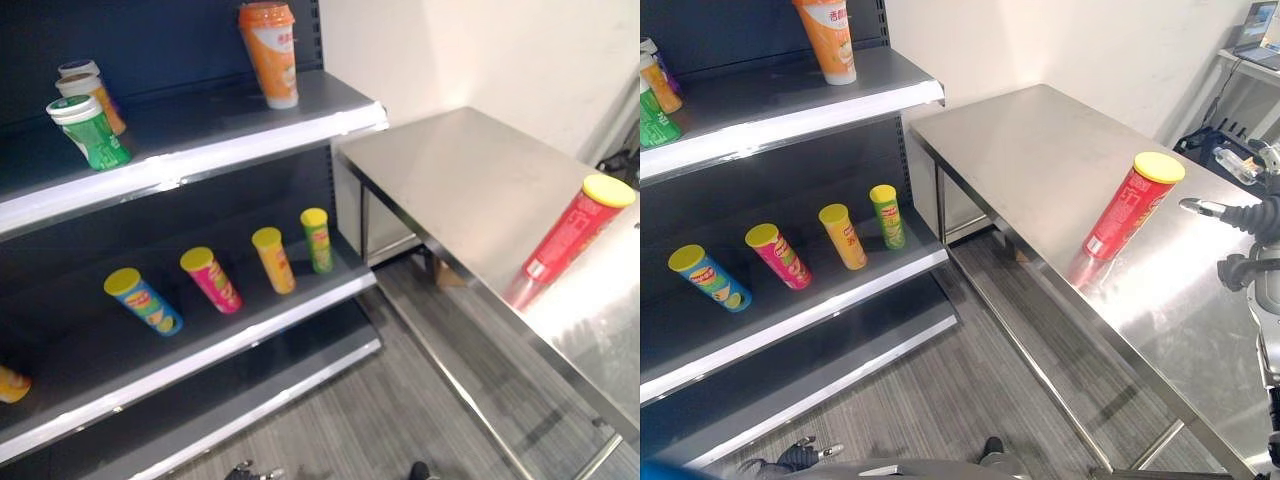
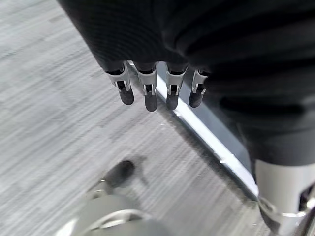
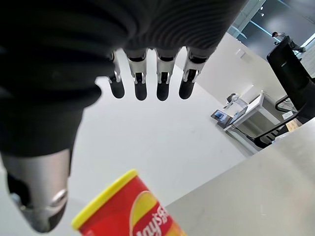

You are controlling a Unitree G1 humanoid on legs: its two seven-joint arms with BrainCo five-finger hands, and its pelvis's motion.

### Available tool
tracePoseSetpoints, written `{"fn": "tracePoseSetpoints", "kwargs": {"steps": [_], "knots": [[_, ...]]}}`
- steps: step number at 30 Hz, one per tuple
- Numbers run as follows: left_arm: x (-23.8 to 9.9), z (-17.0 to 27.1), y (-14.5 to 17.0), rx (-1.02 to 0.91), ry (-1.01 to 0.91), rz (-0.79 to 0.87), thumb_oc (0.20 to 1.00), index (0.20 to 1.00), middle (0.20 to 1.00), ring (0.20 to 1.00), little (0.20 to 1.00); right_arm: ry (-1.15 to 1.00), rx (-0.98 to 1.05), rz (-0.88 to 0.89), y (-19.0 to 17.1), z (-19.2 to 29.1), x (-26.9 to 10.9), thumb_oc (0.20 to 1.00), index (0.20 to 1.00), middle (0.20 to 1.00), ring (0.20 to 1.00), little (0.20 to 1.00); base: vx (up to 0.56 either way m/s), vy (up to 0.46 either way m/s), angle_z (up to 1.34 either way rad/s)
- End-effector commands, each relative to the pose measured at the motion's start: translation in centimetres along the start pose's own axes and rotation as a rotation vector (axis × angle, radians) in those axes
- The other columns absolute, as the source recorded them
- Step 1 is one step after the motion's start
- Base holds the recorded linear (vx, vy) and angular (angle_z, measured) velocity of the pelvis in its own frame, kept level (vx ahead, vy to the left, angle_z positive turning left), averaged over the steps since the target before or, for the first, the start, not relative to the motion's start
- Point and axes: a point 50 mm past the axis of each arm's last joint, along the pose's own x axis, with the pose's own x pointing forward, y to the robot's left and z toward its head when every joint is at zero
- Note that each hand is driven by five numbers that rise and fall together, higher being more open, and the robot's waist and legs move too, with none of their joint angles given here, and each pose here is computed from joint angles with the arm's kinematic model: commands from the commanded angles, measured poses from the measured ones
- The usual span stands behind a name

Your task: Put the goods on the table back onto the shelves and tidy them up.

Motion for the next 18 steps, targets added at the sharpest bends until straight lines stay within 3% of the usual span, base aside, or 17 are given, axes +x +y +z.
{"fn": "tracePoseSetpoints", "kwargs": {"steps": [1, 18], "knots": [[0.3, 1.1, 1.2, -0.012, -0.02, 0.044, 1.0, 1.0, 1.0, 1.0, 1.0, -0.04, 0.014, -0.035, -1.3, 1.5, 1.7, 1.0, 1.0, 1.0, 1.0, 1.0, -0.01, -0.023, 0.09], [0.3, 1.2, 1.1, -0.01, -0.03, 0.035, 1.0, 1.0, 1.0, 1.0, 1.0, 0.002, 0.01, 0.071, 0.4, 1.6, 3.3, 1.0, 1.0, 1.0, 1.0, 1.0, 0.0, -0.02, 0.07]]}}
